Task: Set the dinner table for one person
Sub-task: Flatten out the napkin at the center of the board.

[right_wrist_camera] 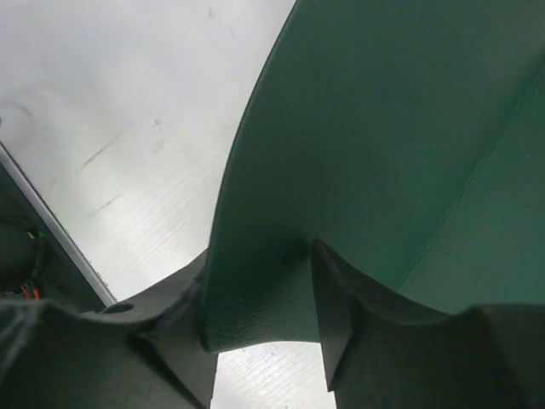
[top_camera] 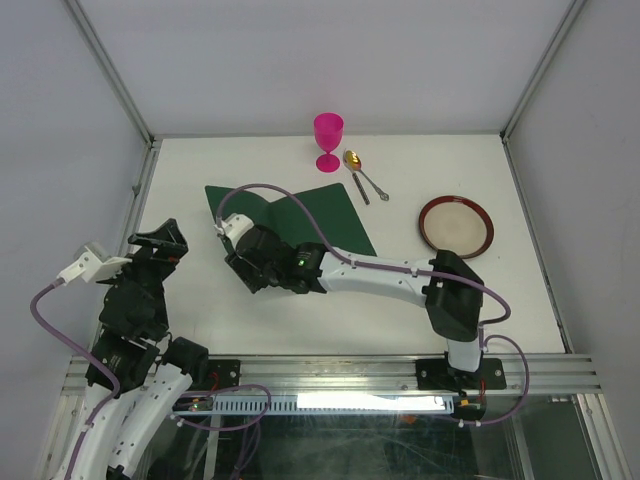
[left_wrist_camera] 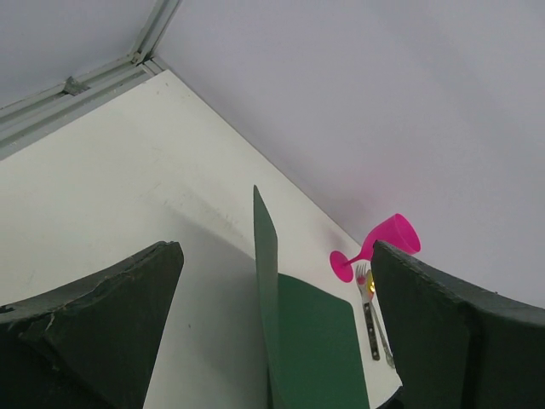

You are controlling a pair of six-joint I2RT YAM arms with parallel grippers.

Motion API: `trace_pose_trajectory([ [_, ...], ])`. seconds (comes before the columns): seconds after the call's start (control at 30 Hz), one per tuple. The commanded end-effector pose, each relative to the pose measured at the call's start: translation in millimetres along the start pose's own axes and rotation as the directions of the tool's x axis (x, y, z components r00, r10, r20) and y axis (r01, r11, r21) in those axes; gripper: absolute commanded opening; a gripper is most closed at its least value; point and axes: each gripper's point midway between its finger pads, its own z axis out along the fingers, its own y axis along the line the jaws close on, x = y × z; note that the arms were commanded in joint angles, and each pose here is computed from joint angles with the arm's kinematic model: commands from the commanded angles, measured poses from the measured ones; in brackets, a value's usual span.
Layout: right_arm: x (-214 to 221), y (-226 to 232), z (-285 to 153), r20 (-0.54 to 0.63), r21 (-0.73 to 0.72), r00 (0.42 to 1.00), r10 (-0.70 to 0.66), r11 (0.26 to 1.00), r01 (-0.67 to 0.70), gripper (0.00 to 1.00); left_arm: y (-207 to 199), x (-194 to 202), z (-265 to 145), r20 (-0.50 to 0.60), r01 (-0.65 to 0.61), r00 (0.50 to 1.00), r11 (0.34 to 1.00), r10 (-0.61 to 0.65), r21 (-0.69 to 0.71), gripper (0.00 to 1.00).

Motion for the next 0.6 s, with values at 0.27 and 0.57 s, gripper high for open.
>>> trace_pose_trajectory([
  [0.27,-39.5,-18.5,-35.7,0.105,0.113,0.994,0.018,0.993,-0.03,0.66,-2.3,-20.2,-4.7,0.04,-0.005,0.999,1.0,0.005,-0.007,0.99],
  [0.57,-51.5,-0.5,-45.5,0.154,0.043,0.987,0.039,0.998,-0.046,0.76,-5.4,-16.8,-1.8,0.032,0.003,0.999,1.0,-0.003,-0.002,0.99],
])
